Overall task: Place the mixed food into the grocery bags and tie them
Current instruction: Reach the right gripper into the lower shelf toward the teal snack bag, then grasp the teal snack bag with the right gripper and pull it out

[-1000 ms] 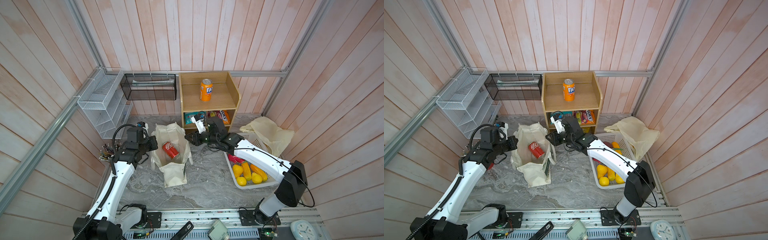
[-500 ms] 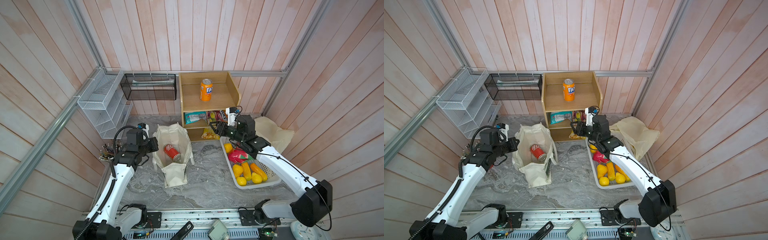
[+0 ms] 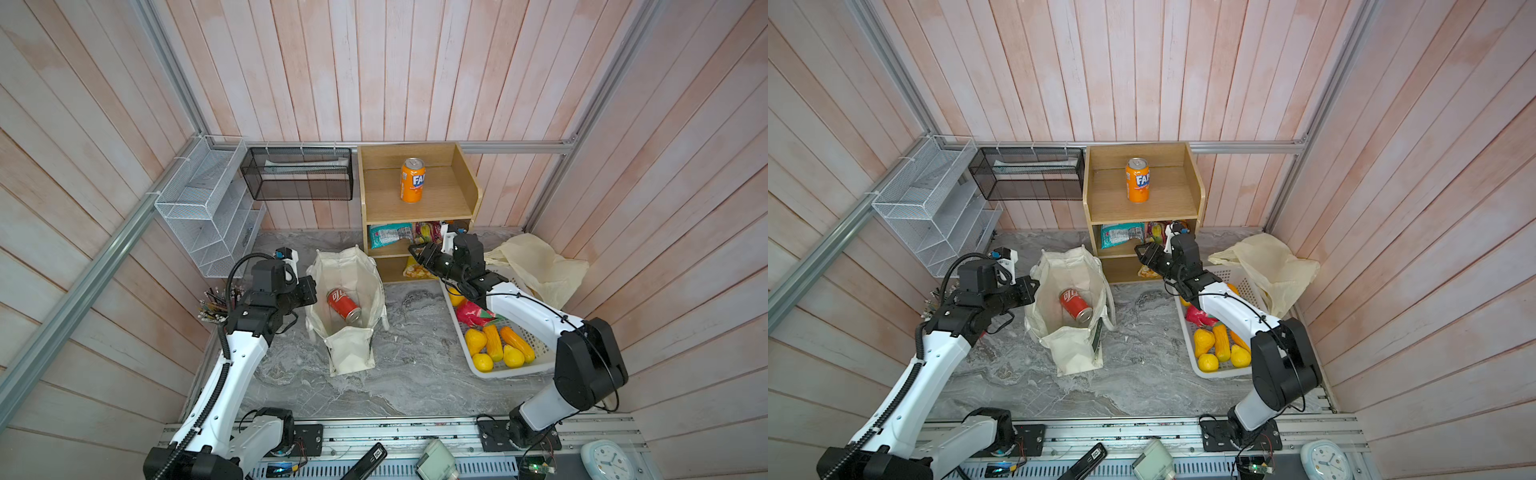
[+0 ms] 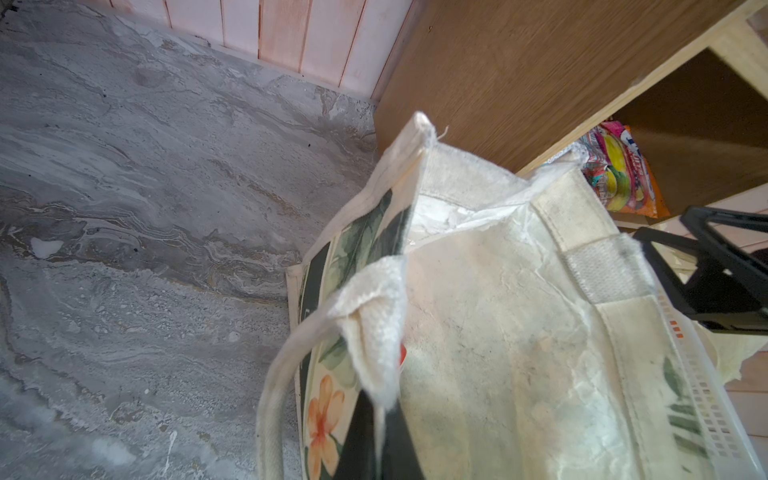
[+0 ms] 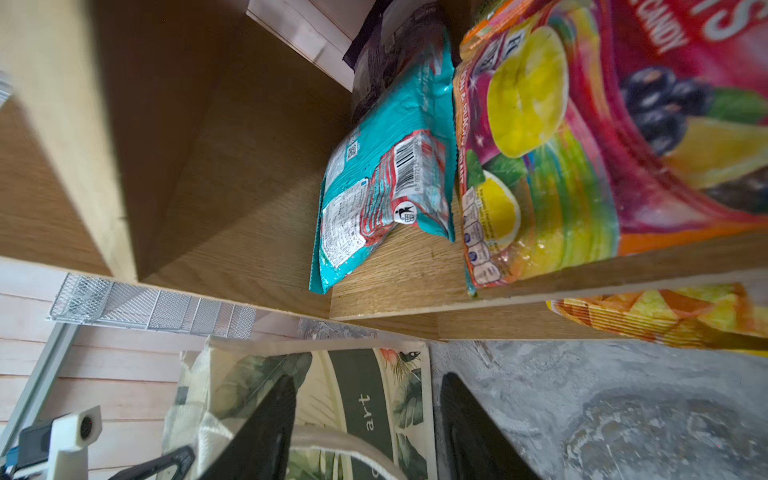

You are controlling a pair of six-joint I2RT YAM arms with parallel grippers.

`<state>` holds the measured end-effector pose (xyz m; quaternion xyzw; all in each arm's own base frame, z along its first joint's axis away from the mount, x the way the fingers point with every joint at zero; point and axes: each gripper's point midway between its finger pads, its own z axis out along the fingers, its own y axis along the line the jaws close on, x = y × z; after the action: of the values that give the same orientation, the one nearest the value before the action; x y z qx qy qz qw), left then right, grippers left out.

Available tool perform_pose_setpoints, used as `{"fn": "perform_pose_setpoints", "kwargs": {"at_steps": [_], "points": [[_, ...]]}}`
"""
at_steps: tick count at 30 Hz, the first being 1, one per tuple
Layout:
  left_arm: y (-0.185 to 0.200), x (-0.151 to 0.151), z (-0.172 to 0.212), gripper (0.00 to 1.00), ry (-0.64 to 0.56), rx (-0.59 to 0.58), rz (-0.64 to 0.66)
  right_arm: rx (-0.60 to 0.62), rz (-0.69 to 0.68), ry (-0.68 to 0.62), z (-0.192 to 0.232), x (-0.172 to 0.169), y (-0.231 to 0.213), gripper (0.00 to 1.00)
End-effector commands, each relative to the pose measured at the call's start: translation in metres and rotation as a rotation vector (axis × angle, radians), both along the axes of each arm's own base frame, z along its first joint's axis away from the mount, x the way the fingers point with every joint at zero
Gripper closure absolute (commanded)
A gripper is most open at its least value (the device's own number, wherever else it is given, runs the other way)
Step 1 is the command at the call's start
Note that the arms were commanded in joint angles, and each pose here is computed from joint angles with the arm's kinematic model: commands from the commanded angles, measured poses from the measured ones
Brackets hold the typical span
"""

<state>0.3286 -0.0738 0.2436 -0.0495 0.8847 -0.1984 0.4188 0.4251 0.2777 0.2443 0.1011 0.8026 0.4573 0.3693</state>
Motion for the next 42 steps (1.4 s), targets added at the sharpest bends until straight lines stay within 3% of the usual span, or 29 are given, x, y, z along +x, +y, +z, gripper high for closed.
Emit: {"fn": "perform_pose_setpoints", "kwargs": {"at_steps": [1,16,27,37,42], "points": [[-0.001,0.002,0.017,1.0,-0.076,-0.014,-0.012,0.072,-0.014,-0.052,0.028,0.014,0.017,0.43],[-0.007,0.0,0.013,1.0,-0.077,-0.036,-0.042,0.124,-0.12,0.024,0.006,0.059,0.05,0.41],[-0.008,0.0,0.01,1.0,-0.078,-0.033,-0.05,0.137,-0.243,0.115,-0.018,0.075,0.047,0.43],[-0.009,0.0,0.01,1.0,-0.077,-0.034,-0.054,0.154,-0.259,0.134,-0.032,0.083,0.049,0.51],[-0.008,0.0,0.008,1.0,-0.074,-0.029,-0.052,0.144,-0.226,0.102,-0.027,0.086,0.053,0.6]]}}
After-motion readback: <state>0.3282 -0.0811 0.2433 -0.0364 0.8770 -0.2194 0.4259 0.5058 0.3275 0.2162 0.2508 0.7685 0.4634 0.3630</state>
